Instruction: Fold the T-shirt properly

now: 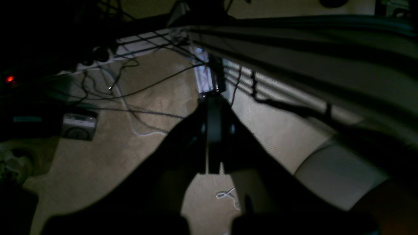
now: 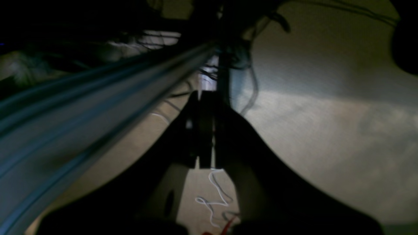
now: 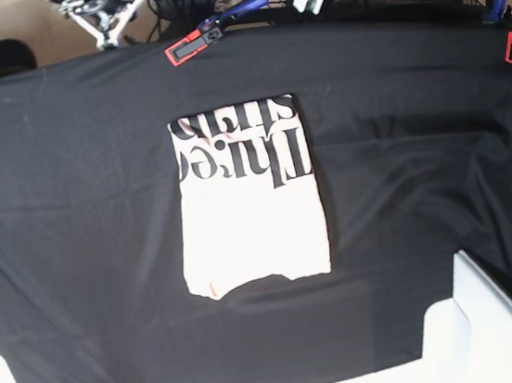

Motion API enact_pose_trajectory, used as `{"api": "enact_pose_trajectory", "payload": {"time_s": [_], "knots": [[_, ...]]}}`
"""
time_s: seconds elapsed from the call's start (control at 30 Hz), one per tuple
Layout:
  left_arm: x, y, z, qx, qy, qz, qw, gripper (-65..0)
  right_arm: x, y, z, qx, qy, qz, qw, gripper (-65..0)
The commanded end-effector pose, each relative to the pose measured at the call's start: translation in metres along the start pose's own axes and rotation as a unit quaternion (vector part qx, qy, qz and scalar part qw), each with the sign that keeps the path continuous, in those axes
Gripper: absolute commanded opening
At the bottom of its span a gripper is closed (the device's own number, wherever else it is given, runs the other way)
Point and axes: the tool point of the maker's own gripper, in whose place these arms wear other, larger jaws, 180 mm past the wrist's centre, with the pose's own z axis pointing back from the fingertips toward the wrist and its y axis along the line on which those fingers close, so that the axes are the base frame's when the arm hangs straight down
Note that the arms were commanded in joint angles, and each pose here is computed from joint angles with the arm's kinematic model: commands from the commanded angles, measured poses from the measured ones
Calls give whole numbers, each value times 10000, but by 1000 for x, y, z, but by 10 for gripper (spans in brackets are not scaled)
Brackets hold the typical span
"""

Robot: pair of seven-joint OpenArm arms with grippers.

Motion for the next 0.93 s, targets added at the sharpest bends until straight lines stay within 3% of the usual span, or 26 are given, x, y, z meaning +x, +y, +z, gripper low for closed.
{"api": "enact_pose_trajectory", "payload": {"time_s": [0.0, 0.17, 0.2, 0.33, 0.5, 0.9], "knots": [[-2, -4, -1, -44, -5, 24, 10000, -650, 6, -7, 1, -120, -161, 48, 9998, -650], [-1, -7, -2, -65, -24, 26, 10000, -650, 24, -26, 14, -745, -1288, 219, 9886, -650], [0, -6, -2, -62, -30, 39, 10000, -650, 23, -28, 15, -814, -1340, 250, 9873, -650], [6, 1, -2, 116, -100, -47, 9999, -650, 21, -31, 16, -863, -1315, 269, 9872, -650], [8, 15, -1, 485, -125, -147, 9986, -650, 3, -33, 13, -876, -814, 225, 9926, -650], [6, 22, 1, 639, -105, -179, 9977, -650, 2, -35, 13, -892, -780, 245, 9927, -650]]}}
